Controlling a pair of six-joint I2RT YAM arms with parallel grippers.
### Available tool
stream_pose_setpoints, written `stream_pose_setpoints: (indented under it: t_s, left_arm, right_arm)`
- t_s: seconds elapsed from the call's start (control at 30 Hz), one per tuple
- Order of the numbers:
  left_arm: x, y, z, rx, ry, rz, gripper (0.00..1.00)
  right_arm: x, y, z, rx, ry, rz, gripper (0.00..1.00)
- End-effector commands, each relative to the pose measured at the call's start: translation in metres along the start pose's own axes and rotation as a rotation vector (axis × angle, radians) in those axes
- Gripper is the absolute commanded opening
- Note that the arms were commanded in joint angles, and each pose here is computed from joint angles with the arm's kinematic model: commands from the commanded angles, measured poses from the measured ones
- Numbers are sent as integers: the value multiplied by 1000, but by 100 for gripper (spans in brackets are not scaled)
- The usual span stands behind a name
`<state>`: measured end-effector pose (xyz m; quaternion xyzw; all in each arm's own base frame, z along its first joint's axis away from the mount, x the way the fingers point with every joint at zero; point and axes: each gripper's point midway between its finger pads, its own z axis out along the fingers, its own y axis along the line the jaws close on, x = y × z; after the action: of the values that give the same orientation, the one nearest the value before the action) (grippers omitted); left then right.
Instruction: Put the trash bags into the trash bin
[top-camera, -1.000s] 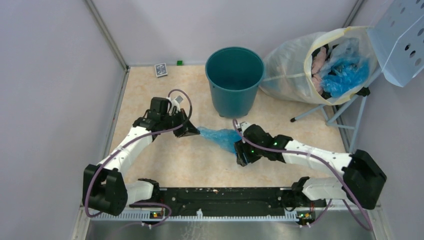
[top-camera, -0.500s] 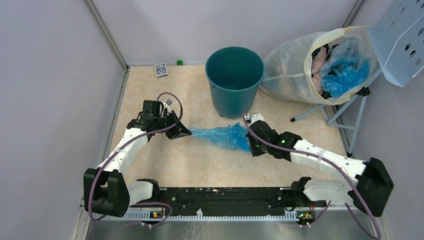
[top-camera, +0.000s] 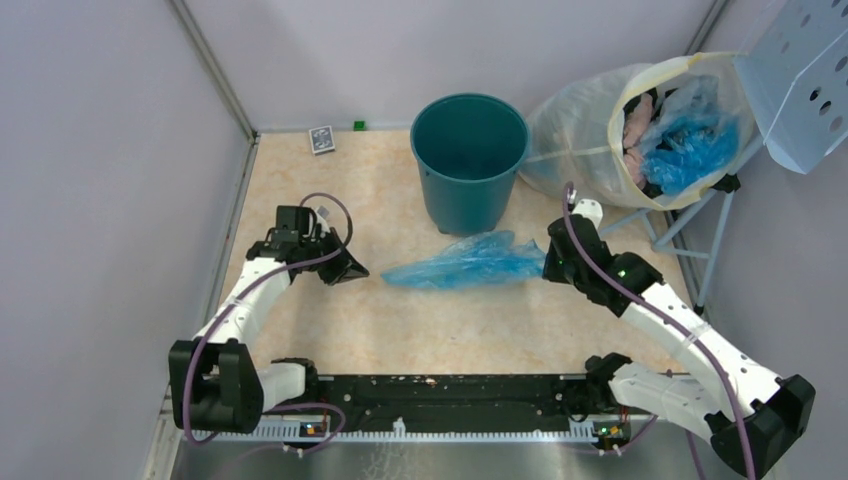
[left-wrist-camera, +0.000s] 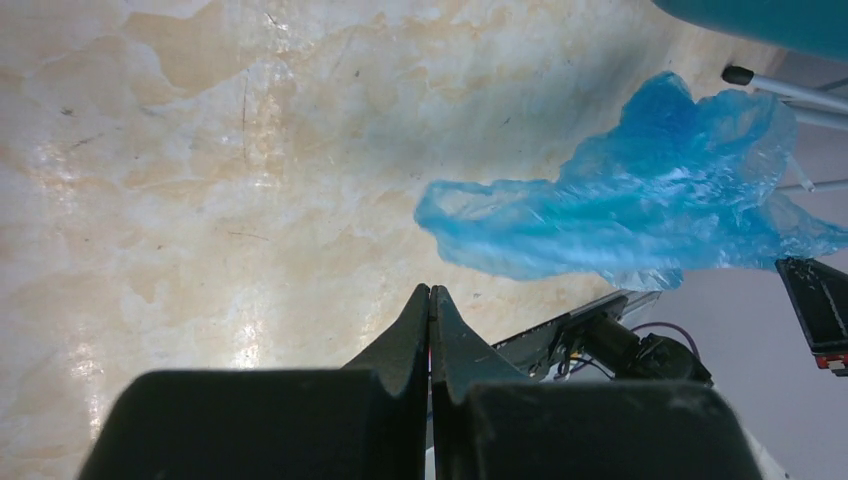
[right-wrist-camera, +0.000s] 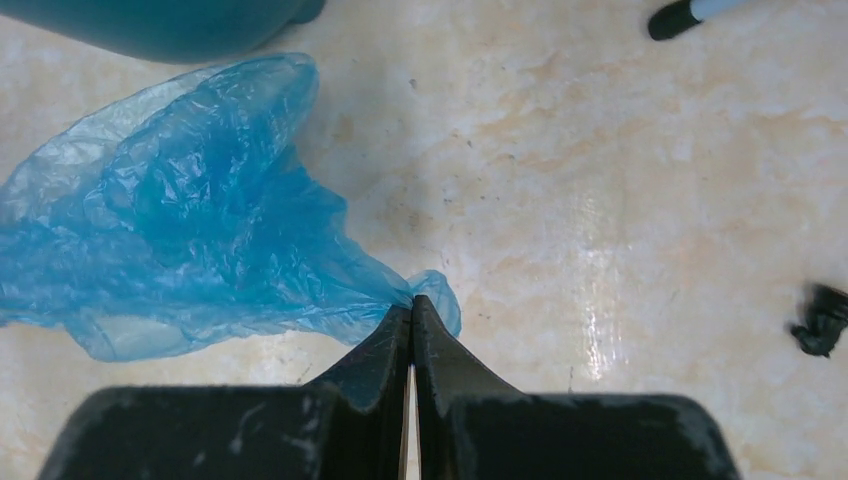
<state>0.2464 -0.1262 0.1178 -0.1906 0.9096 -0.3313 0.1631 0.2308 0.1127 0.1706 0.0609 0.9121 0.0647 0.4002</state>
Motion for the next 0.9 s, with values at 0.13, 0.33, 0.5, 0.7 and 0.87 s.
stream_pose_setpoints:
  t_s: [0.13,0.33,0.5,0.7,0.87]
  left_arm:
    - [-17,-25,-8,107,-54,50,0]
    - [0,-79,-20,363,25,244,49]
    - [10,-107,-10,357,-59,544,74]
    - [-15,-115,13,292,-222,775,77]
    - [-37,-124,33,255,-324,1029,72]
  right_arm:
    - [-4,31,-6,-188,28,-52,0]
    - [-6,88,-14,-472,81,-109,0]
    - [-9,92,-10,-457,113,-119,0]
    - [-6,89,-11,-466,107,-157,0]
    - [5,89,-9,-475,145,-169,0]
